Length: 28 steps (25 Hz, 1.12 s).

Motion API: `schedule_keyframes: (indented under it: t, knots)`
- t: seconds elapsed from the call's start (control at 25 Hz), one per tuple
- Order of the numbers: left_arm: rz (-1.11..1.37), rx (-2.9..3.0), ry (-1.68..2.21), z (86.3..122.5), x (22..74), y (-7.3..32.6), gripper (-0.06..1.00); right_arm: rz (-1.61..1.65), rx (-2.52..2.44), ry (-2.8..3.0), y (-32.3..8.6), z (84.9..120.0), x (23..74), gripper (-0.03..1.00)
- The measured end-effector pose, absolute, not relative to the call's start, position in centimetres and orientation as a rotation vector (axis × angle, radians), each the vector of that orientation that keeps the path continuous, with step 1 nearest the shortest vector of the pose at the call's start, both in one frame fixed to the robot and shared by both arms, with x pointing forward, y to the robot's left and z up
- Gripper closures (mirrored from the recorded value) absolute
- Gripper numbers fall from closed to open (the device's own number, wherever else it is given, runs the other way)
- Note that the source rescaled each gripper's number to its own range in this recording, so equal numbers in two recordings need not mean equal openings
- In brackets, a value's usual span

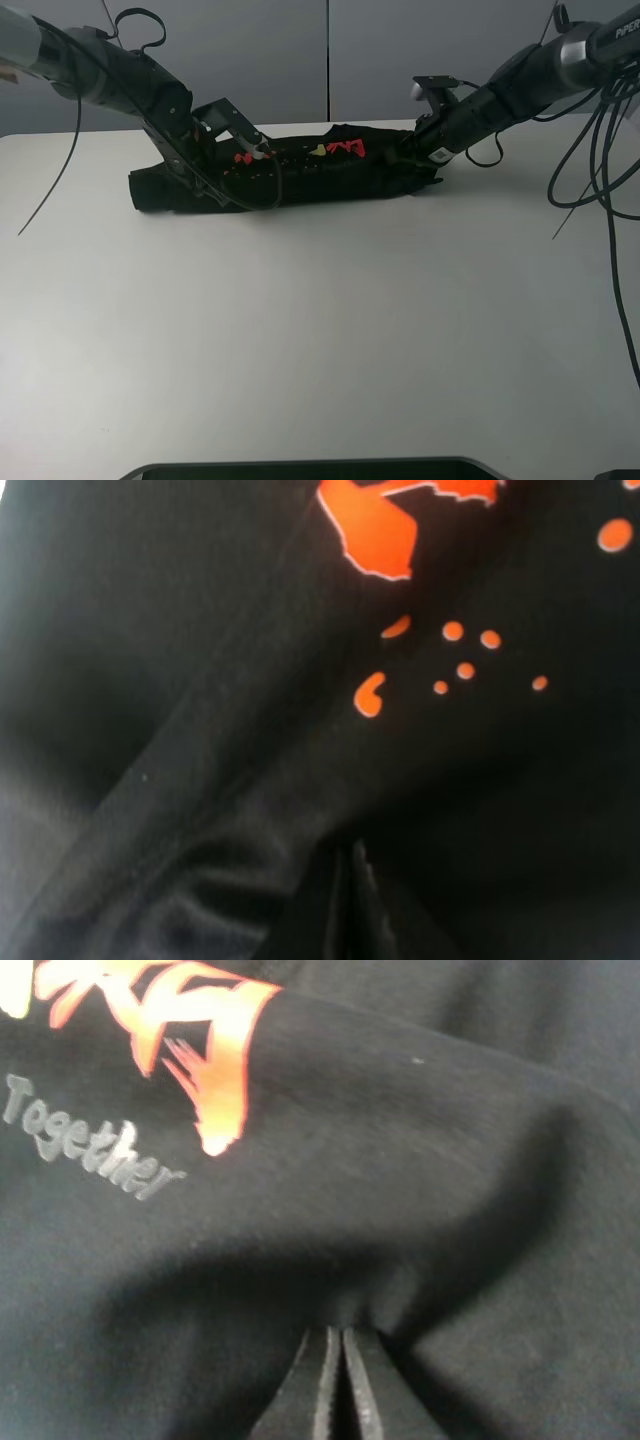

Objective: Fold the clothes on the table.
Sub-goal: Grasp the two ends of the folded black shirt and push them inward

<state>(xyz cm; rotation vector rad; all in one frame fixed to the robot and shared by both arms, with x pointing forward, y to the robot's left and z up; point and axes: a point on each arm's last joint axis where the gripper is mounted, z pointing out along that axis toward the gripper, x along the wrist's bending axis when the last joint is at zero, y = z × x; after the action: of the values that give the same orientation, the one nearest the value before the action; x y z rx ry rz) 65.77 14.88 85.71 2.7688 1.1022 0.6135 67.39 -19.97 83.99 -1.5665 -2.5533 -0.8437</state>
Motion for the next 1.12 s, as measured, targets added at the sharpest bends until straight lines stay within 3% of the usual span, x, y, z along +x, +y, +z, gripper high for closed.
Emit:
schedule_keyframes:
  t: [0.56,0.84,1.12]
  knots:
    - [0.148,2.975,1.083,86.1,62.2,13.5,0.94,-0.357,-1.571,-2.353,-20.7,85.6,63.9,0.96]
    - [-0.005,3.010,1.130,86.9,60.6,13.0,0.94,-0.264,-1.566,-2.319,-21.2,86.2,61.4,0.96]
    - [-0.089,3.054,1.154,89.7,59.1,13.5,0.94,-0.296,-1.550,-2.425,-21.8,90.7,60.9,0.96]
